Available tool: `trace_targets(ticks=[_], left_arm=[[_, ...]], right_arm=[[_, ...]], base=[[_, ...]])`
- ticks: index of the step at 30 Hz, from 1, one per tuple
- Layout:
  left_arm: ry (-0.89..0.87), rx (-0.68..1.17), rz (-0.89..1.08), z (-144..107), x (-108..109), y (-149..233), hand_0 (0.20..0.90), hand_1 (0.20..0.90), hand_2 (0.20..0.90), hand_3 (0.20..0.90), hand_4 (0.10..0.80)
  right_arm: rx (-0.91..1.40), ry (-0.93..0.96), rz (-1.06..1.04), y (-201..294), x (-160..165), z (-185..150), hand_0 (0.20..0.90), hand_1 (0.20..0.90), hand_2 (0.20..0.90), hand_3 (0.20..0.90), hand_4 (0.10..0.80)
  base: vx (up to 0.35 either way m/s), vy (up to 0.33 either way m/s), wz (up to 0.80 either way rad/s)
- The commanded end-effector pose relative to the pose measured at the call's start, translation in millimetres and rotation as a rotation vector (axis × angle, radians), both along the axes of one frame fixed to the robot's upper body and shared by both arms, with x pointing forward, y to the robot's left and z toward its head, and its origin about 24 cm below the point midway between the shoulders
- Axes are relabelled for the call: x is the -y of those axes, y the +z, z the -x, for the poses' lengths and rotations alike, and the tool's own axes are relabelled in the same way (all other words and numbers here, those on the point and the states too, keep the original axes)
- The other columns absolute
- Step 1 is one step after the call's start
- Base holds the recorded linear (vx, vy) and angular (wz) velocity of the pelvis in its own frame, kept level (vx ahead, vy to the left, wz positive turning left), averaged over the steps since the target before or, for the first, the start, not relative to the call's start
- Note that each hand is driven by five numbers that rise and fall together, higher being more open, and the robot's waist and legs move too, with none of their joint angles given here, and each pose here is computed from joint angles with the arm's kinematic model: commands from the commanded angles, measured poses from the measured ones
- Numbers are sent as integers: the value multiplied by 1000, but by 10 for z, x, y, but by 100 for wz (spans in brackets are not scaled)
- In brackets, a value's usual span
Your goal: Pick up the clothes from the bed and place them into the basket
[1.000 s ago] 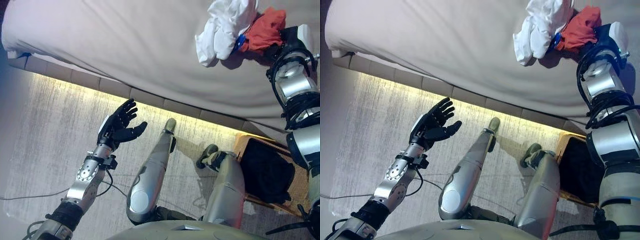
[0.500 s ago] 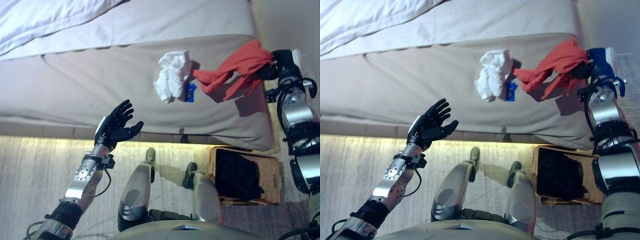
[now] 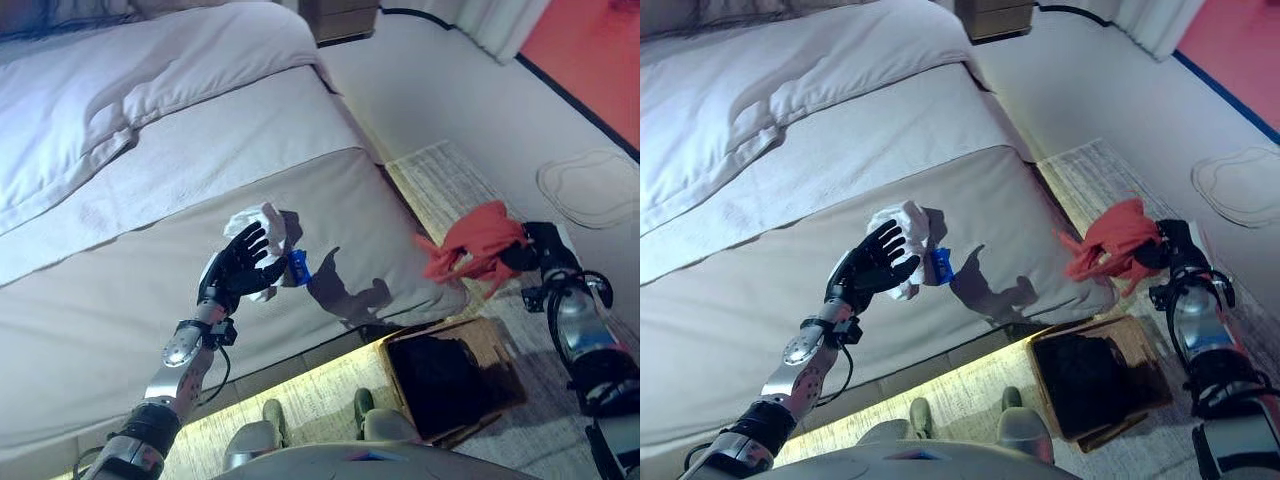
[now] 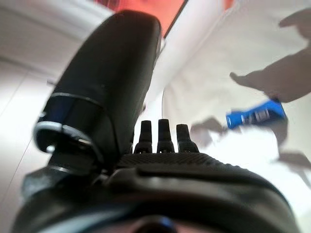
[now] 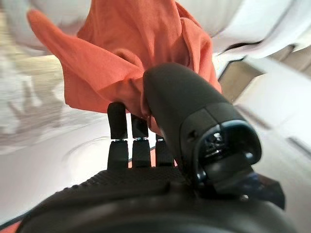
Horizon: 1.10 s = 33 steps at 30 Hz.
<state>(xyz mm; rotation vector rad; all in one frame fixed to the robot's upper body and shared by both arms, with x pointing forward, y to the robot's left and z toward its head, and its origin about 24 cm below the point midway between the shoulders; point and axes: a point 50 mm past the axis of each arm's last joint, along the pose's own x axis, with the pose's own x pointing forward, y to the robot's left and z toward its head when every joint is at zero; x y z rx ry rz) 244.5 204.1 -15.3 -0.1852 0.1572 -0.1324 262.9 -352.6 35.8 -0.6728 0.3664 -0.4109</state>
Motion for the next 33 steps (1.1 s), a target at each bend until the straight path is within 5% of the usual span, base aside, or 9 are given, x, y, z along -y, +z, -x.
trace_targets(ticks=[1, 16, 26, 28, 29, 30, 33], left_arm=[[-68, 148, -3, -143, 136, 212, 900, 900, 900, 900, 800], [-155, 111, -22, -181, 261, 144, 900, 900, 900, 900, 800], [-173, 104, -30, -201, 263, 168, 900, 900, 900, 900, 800], [-175, 102, -33, -189, 252, 158, 900, 900, 900, 900, 800], [-175, 102, -34, -187, 247, 156, 900, 900, 900, 900, 800], [-176, 101, -36, -183, 236, 153, 900, 900, 900, 900, 800], [-178, 103, -39, -180, 224, 156, 900, 900, 900, 900, 800]], right_arm=[[247, 16, 78, 470, 105, -64, 300, 300, 300, 200, 100], [25, -183, -33, -227, 348, 441, 300, 300, 300, 200, 100], [-9, -237, -32, -296, 398, 479, 300, 300, 300, 200, 100], [-21, -238, -27, -319, 389, 486, 542, 542, 542, 483, 383], [-22, -239, -25, -323, 392, 489, 592, 592, 592, 540, 440], [-28, -241, -21, -329, 398, 495, 900, 900, 900, 900, 800], [-37, -251, -14, -349, 392, 498, 900, 900, 900, 900, 800]], base=[[-42, 9, -39], [5, -16, -18], [-5, -35, 3], [8, -15, 0], [16, -31, 0], [0, 0, 0], [2, -11, 0]])
